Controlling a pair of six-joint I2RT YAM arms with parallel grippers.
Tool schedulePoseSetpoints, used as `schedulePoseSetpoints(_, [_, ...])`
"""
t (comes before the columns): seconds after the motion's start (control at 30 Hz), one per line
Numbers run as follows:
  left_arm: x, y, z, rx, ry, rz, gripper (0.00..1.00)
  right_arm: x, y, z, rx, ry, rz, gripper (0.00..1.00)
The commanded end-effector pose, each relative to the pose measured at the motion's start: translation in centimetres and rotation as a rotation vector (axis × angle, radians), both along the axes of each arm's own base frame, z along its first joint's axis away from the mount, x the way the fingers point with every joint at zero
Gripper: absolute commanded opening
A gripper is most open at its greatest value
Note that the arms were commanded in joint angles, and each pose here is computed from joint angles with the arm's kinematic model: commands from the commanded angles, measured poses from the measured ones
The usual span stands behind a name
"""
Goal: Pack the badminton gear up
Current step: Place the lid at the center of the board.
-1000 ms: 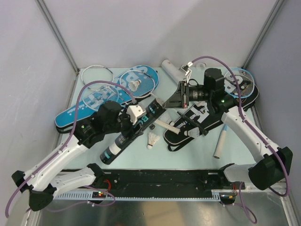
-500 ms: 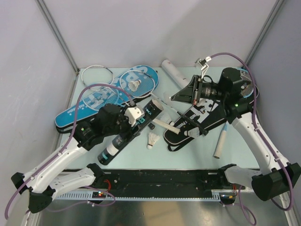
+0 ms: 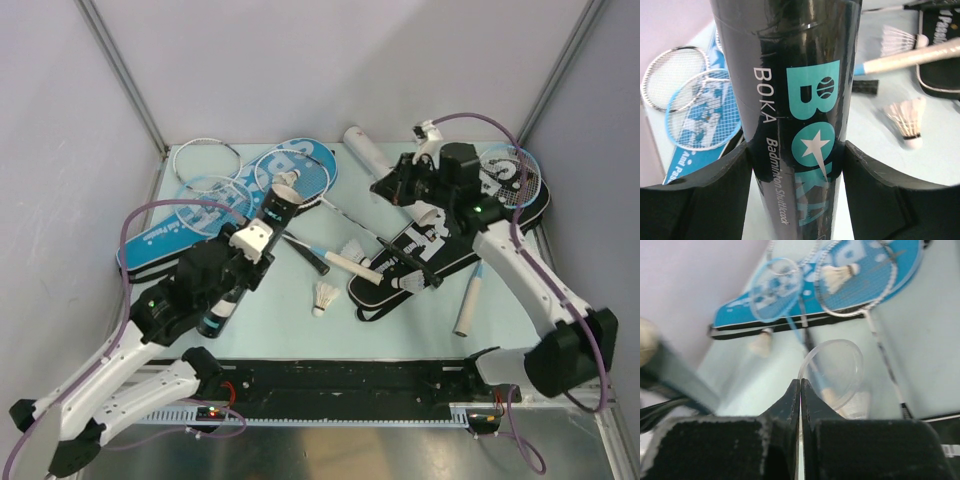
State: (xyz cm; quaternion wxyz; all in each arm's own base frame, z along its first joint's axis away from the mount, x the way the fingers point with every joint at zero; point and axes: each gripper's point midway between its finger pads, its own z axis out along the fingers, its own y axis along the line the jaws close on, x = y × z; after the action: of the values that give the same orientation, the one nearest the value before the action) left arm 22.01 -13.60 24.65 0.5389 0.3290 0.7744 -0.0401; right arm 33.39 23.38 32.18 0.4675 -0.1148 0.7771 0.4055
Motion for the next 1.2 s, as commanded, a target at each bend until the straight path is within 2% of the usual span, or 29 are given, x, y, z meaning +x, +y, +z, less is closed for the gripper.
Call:
schedulePoseSetpoints(0.0, [1.4, 1.6, 3.8, -0.109, -0.173, 0.123, 0.24, 6.3, -1.2, -4.7, -0.181, -0.071, -0.17, 0.0])
schedulePoseSetpoints(0.17, [0.6, 1.9, 4.1, -0.179, -0.185, 0.128, 0.25, 11.1, -1.7, -10.2, -0.31, -0.044, -0.275, 0.0])
schedulePoseSetpoints(0.33, [0.3, 1.8, 3.8, -0.203, -0.177, 0.123, 0.26, 14.3, -1.4, -15.0, -0.418, 0.008, -0.304, 0.0])
schedulePoseSetpoints(0.57, [0.4, 2.1, 3.9, -0.197, -0.184, 0.136, 0.27, 16.0, -0.6, -19.4, -0.545, 0.082, -0.309, 0.0])
schedulePoseSetpoints(0.63, [0.4, 2.0, 3.7, -0.194, -0.182, 0.133, 0.27, 16.3, -0.6, -20.0, -0.563, 0.1, -0.314, 0.05])
schedulePoseSetpoints(0.8, [0.3, 1.6, 3.7, -0.199, -0.18, 0.108, 0.27, 16.0, -0.2, -20.4, -0.583, 0.163, -0.296, 0.19])
schedulePoseSetpoints(0.93, [-0.1, 1.2, 3.8, -0.212, -0.179, 0.073, 0.27, 14.9, 0.2, -18.6, -0.554, 0.181, -0.261, 0.28])
schedulePoseSetpoints(1.07, [-0.3, 1.0, 3.9, -0.218, -0.177, 0.059, 0.27, 12.8, 0.8, -16.7, -0.511, 0.209, -0.2, 0.35])
schedulePoseSetpoints(1.17, [-0.8, 0.3, 4.0, -0.228, -0.176, 0.008, 0.28, 9.7, 1.9, -15.6, -0.446, 0.261, -0.09, 0.38])
